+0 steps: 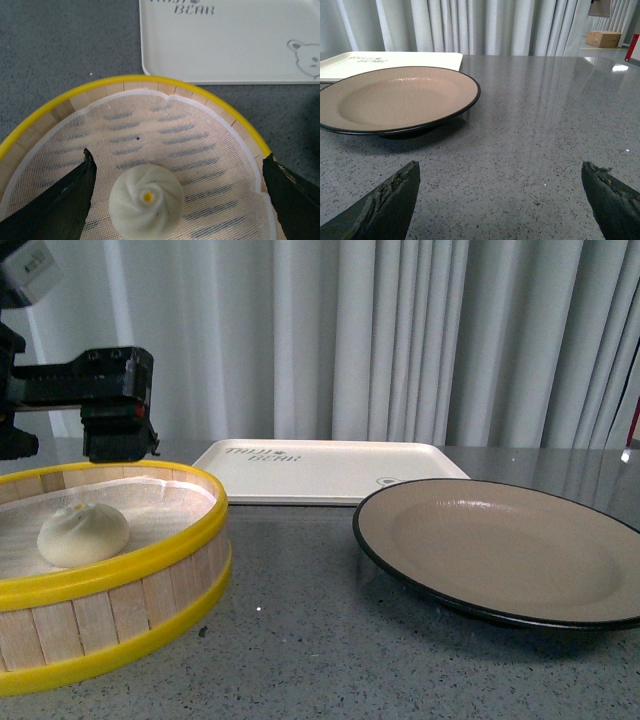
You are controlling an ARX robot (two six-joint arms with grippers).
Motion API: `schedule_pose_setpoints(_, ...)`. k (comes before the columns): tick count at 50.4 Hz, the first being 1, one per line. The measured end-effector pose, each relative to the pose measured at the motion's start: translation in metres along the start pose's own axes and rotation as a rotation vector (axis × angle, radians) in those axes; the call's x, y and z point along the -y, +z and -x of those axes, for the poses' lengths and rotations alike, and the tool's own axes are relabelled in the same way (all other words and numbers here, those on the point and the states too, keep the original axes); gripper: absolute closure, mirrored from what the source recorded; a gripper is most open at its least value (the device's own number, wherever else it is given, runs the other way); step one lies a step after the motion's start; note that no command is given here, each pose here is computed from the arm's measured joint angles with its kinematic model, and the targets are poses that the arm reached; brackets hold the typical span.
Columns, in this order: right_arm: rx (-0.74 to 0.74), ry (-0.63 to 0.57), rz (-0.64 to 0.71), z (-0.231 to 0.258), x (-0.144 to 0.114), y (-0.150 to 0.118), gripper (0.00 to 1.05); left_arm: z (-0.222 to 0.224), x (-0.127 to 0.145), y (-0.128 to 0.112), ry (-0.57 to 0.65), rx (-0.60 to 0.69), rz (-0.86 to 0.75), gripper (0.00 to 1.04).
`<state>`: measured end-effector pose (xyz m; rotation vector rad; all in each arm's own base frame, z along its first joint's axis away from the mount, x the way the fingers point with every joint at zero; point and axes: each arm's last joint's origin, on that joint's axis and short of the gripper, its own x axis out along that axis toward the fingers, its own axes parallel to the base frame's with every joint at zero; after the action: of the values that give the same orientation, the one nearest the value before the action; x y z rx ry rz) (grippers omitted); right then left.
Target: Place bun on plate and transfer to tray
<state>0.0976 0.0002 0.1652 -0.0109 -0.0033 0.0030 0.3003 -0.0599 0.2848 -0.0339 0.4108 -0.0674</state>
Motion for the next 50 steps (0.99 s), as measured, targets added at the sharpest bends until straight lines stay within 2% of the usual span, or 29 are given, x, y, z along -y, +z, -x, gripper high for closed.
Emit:
schedule_pose_setpoints(20,0.000,0.000,0.000,0.000,0.000,0.000,0.08,-0.013,0.007,-0.006,0.060,-0.053,-0.032,0.07)
schedule_pose_setpoints(30,0.000,0.000,0.000,0.000,0.000,0.000,0.08,-0.024,0.006,-0.014,0.095,-0.094,-0.039,0.07)
schedule_pose_setpoints(50,0.000,0.000,0.000,0.000,0.000,0.000,0.08,-0.031,-0.003,-0.014,0.119,-0.123,0.000,0.07)
